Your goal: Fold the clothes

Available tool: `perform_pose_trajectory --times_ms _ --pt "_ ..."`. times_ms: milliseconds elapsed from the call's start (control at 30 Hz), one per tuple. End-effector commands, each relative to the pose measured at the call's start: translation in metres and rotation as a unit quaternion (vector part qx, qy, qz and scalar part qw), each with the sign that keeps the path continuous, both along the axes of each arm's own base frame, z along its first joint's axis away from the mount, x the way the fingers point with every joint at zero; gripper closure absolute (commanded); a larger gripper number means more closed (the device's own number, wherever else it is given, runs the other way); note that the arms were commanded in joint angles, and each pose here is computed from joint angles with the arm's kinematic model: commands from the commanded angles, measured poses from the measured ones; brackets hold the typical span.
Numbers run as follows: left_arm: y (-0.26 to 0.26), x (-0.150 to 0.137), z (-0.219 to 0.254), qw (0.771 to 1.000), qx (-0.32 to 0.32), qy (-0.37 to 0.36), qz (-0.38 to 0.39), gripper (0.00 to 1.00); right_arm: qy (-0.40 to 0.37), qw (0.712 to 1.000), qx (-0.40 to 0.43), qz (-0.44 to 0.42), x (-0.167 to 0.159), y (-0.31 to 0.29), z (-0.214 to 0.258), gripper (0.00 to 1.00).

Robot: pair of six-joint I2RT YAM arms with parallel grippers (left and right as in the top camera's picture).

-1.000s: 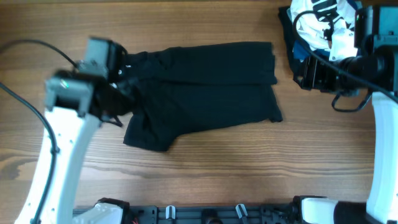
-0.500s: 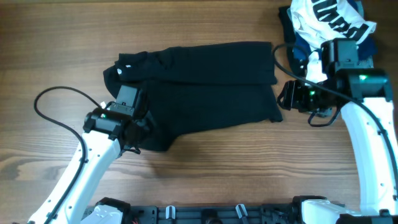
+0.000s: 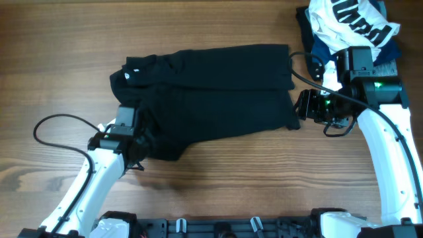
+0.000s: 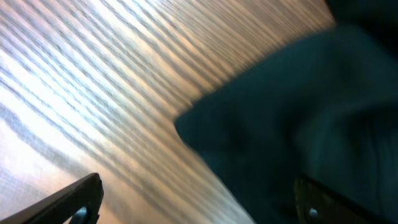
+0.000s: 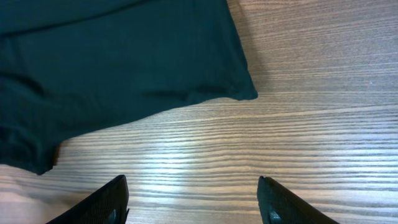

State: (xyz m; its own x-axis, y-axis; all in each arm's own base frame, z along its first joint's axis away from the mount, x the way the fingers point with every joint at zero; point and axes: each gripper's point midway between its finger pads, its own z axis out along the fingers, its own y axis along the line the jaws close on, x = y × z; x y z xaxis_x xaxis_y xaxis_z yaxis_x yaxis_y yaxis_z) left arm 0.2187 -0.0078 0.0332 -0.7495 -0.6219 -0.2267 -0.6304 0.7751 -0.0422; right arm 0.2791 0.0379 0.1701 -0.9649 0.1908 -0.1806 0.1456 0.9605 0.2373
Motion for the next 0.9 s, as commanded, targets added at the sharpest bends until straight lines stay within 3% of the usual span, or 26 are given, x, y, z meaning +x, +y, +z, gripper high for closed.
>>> perform_pose_trajectory --times_ms 0,200,400,533,600,633,733,767,867 --pt "0.005 0.012 -0.007 0.998 -0.005 -0.029 -0.061 0.06 -0.009 1.0 -0.003 -0.004 0.0 0.0 0.002 0.33" --pt "0.01 0.027 -0.009 0.996 0.001 -0.047 -0.074 0.16 -0.012 1.0 -0.004 -0.002 0.002 0.0 0.002 0.33" --pt "0.0 0.013 -0.036 0.996 -0.029 0.014 -0.079 0.2 -0.023 1.0 -0.006 -0.003 0.007 -0.001 0.003 0.33" --pt "-0.001 0.005 -0.053 0.995 -0.035 0.051 -0.074 0.33 -0.027 1.0 -0.009 -0.004 0.009 -0.002 0.004 0.33" --pt "-0.003 0.005 -0.058 0.995 -0.041 0.057 -0.074 0.44 -0.025 1.0 -0.009 -0.004 0.009 -0.002 0.003 0.33" --pt "-0.004 0.004 -0.06 0.994 -0.044 0.06 -0.075 0.59 -0.024 1.0 -0.009 -0.005 0.008 -0.002 0.003 0.33" --pt "-0.006 0.004 -0.061 0.994 -0.052 0.062 -0.073 0.9 -0.013 1.0 -0.006 -0.017 0.005 -0.002 -0.003 0.35" --pt "-0.008 0.004 -0.059 0.994 -0.058 0.062 -0.071 0.96 -0.007 1.0 -0.005 -0.02 0.003 -0.002 -0.007 0.37" --pt "-0.011 0.005 -0.049 0.994 -0.07 0.066 -0.056 0.96 0.012 1.0 -0.004 -0.028 -0.003 -0.002 -0.02 0.39"
